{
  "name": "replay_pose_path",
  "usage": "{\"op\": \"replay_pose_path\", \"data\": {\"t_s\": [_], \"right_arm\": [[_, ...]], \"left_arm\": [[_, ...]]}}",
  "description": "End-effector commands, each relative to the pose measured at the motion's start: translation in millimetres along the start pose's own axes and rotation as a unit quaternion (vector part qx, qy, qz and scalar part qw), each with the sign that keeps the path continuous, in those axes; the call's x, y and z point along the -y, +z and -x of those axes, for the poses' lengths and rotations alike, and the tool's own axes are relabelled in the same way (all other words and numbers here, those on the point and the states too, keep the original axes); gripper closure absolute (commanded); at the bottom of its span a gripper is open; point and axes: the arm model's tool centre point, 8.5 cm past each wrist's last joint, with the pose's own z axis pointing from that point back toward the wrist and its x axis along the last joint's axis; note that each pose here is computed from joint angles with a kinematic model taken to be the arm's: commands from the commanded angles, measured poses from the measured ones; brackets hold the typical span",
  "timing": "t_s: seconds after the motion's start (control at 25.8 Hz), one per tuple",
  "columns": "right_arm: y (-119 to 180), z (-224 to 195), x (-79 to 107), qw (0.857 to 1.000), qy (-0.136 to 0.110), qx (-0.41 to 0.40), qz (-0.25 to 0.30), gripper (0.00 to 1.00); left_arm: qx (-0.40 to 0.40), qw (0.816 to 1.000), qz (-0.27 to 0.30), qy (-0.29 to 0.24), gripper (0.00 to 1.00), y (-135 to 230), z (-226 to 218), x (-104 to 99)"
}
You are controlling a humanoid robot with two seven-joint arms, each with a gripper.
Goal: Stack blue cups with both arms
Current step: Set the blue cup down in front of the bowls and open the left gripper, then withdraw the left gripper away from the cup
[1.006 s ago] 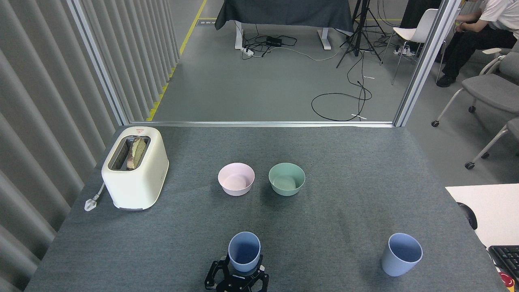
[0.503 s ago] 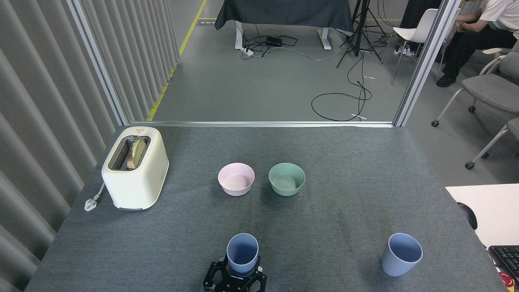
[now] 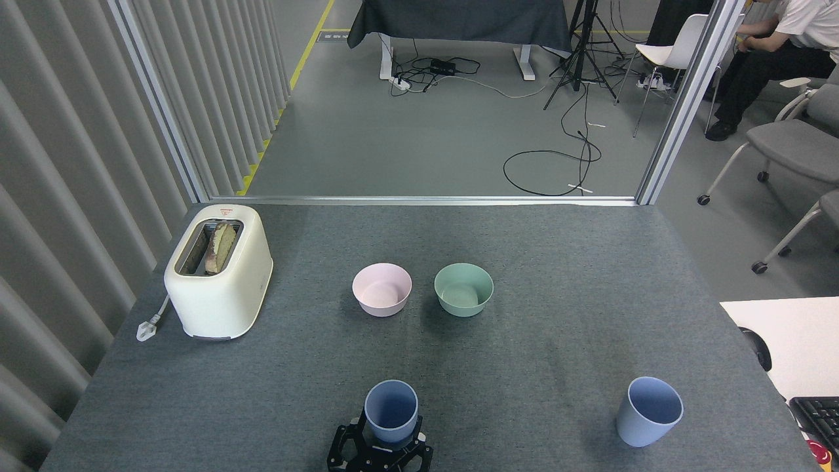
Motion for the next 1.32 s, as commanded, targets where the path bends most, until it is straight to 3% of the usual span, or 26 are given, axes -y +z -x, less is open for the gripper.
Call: {"op": "replay_pose_path", "data": {"t_s": [0.0,0.43,0.62,0.93,1.12,1.28], "right_arm": [[0.0,-0.2,0.0,1.0,0.0,0.0,0.0,0.0],[0.8,-0.8,-1.0,1.0,0.0,0.002,0.002,0.0],[0.8,-0.8,-0.8,1.0,0.0,0.002,0.004,0.0],[1.6,-0.2,-1.6,1.0,-0.001,0.0,0.002,0.0],[6.9,10.1,-9.6,1.0,0.002,-0.015,-0.012,0.0],[12.1,54.5,-19.1,0.997,0.023,-0.073,-0.032,0.0]], "left_arm": [[-0.001,1.0,-0.002,0.002,0.01,-0.3,-0.3,-1.7],[-0.008,1.0,-0.005,0.021,0.0,19.0,-6.7,-3.7],[-0.014,0.999,0.006,0.03,0.0,40.0,-9.0,4.1],[-0.052,0.997,0.008,0.06,0.0,86.3,5.9,-1.6],[-0.092,0.994,0.0,0.052,0.0,129.4,47.2,-13.9],[-0.141,0.99,0.007,0.026,0.0,149.2,82.3,-15.7]]}}
